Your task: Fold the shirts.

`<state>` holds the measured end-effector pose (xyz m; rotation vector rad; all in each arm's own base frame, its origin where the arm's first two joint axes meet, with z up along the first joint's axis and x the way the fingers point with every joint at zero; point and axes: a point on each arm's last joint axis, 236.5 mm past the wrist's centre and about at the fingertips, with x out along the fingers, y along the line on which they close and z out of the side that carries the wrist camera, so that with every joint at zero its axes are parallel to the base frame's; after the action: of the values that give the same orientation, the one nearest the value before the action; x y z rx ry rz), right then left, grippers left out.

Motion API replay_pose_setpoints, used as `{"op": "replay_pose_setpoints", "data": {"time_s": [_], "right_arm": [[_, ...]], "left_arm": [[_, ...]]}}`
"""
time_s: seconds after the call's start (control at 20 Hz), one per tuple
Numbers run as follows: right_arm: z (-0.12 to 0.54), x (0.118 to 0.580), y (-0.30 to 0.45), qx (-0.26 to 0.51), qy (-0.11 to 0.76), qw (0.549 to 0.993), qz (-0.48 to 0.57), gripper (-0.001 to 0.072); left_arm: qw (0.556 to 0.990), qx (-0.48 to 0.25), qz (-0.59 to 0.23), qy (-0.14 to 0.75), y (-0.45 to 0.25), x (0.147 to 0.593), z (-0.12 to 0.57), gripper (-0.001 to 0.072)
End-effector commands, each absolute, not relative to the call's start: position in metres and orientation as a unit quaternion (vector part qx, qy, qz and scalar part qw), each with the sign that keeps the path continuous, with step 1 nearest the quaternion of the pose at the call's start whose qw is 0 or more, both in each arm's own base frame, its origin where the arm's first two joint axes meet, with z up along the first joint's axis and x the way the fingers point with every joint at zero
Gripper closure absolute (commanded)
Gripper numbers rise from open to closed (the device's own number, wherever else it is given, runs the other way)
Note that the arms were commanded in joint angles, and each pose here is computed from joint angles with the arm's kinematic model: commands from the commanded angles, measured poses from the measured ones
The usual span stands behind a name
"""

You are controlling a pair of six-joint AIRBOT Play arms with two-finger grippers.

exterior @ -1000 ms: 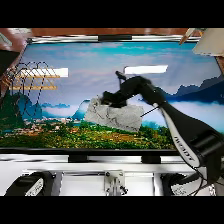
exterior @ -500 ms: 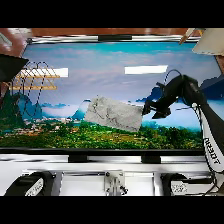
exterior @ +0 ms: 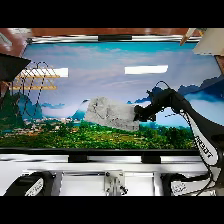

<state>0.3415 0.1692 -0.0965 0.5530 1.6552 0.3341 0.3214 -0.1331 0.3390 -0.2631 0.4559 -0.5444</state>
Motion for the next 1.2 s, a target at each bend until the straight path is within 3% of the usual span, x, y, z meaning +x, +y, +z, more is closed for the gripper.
{"op": "replay_pose_setpoints", "data": {"time_s": [0.0,0.25,0.55,0.8,1.15], "right_arm": [[-0.09,0.36,0.176,0.244,0.697,0.655,0.16,0.0653],[0.043,0.409,0.153,0.21,0.59,0.746,0.228,0.0653],[0.217,0.443,0.077,0.23,0.424,0.856,0.187,0.0653],[0.264,0.46,0.017,0.214,0.343,0.904,0.139,0.0653],[0.257,0.506,-0.071,0.219,0.272,0.936,0.037,0.0653]], "left_arm": [[0.929,-0.132,-0.264,0.224,-0.133,0.322,0.338,0.0679],[0.928,-0.132,-0.264,0.225,-0.133,0.322,0.338,0.0679],[0.928,-0.132,-0.264,0.225,-0.133,0.322,0.338,0.0679],[0.929,-0.131,-0.265,0.225,-0.133,0.322,0.338,0.0679],[0.929,-0.131,-0.265,0.225,-0.133,0.322,0.338,0.0678]]}}
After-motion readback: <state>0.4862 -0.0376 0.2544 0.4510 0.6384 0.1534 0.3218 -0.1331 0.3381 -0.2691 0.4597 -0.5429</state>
